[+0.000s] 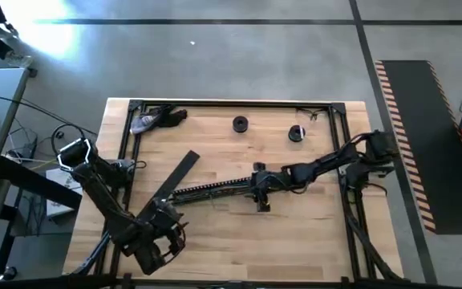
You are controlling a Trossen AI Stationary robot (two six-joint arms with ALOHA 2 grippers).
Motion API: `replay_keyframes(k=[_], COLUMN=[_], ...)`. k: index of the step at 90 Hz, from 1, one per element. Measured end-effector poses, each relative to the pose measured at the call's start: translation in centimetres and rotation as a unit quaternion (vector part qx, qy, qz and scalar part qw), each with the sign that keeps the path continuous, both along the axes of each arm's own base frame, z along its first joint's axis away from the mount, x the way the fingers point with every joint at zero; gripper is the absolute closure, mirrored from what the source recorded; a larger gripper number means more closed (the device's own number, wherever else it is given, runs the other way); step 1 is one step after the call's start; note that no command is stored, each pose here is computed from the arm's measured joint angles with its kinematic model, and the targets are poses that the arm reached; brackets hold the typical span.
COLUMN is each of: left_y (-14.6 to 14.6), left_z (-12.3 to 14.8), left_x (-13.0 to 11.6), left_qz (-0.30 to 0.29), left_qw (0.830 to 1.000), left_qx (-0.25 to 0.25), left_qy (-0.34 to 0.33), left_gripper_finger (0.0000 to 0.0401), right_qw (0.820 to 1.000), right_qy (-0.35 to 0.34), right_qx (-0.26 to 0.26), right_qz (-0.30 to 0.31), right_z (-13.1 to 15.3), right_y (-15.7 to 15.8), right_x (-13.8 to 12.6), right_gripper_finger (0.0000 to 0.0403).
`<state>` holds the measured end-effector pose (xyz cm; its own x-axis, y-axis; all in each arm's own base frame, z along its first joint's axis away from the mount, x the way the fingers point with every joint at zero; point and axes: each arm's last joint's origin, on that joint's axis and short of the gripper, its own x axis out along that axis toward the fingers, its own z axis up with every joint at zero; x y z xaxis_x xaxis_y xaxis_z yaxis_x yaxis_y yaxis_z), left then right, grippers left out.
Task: Ziptie cables
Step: Put the zip-tied cables into the black cable duct
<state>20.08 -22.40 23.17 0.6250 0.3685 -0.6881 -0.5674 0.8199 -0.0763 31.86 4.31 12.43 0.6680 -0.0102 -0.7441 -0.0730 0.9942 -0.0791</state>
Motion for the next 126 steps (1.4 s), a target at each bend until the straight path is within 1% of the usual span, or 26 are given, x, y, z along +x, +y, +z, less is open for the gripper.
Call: replay_keyframes(k=[12,25,31,44,61,76,89,103,110,118,126], left_y=[0.0,0.0,0.0,0.0,0.1,0.3,1.0,2.0,2.6,3.3,4.7], left_z=[0.0,0.0,0.0,0.0,0.0,0.0,-0.1,-0.1,-0.1,-0.1,-0.3], left_x=[0.1,0.1,0.2,0.1,0.2,0.4,1.1,1.9,2.4,2.7,2.6], left_qz=[0.000,0.002,0.002,0.002,0.003,0.012,0.032,0.029,0.031,0.042,0.097], left_qw=[1.000,1.000,1.000,1.000,1.000,1.000,0.999,0.999,0.999,0.998,0.992], left_qx=[-0.004,-0.002,-0.002,-0.004,-0.004,-0.007,-0.009,0.017,0.031,0.035,0.016], left_qy=[-0.003,-0.004,-0.003,-0.001,-0.001,-0.002,-0.004,0.015,0.025,0.038,0.078], left_gripper_finger=[0.0268,0.0268,0.0268,0.0268,0.0268,0.0268,0.0268,0.0268,0.0268,0.0268,0.0268], right_qw=[0.999,0.997,0.994,0.986,0.980,0.978,0.977,0.979,0.979,0.980,0.981], right_qy=[0.023,0.068,0.096,0.151,0.192,0.206,0.207,0.200,0.199,0.192,0.184], right_qx=[0.011,0.020,0.023,0.024,0.018,0.020,0.033,0.046,0.048,0.052,0.056], right_qz=[-0.018,-0.041,-0.052,-0.069,-0.051,-0.016,-0.020,-0.007,-0.002,0.002,0.005], right_z=[-0.1,-0.2,-0.1,-0.1,0.4,1.1,2.0,2.4,2.4,2.5,2.8], right_y=[0.0,0.4,0.8,2.2,5.0,7.1,8.2,9.3,9.8,10.1,10.3], right_x=[-0.4,-1.4,-2.1,-3.7,-5.9,-7.6,-8.7,-9.3,-9.6,-9.6,-9.5], right_gripper_finger=[0.0293,0.0379,0.0395,0.0396,0.0400,0.0401,0.0401,0.0399,0.0387,0.0360,0.0321])
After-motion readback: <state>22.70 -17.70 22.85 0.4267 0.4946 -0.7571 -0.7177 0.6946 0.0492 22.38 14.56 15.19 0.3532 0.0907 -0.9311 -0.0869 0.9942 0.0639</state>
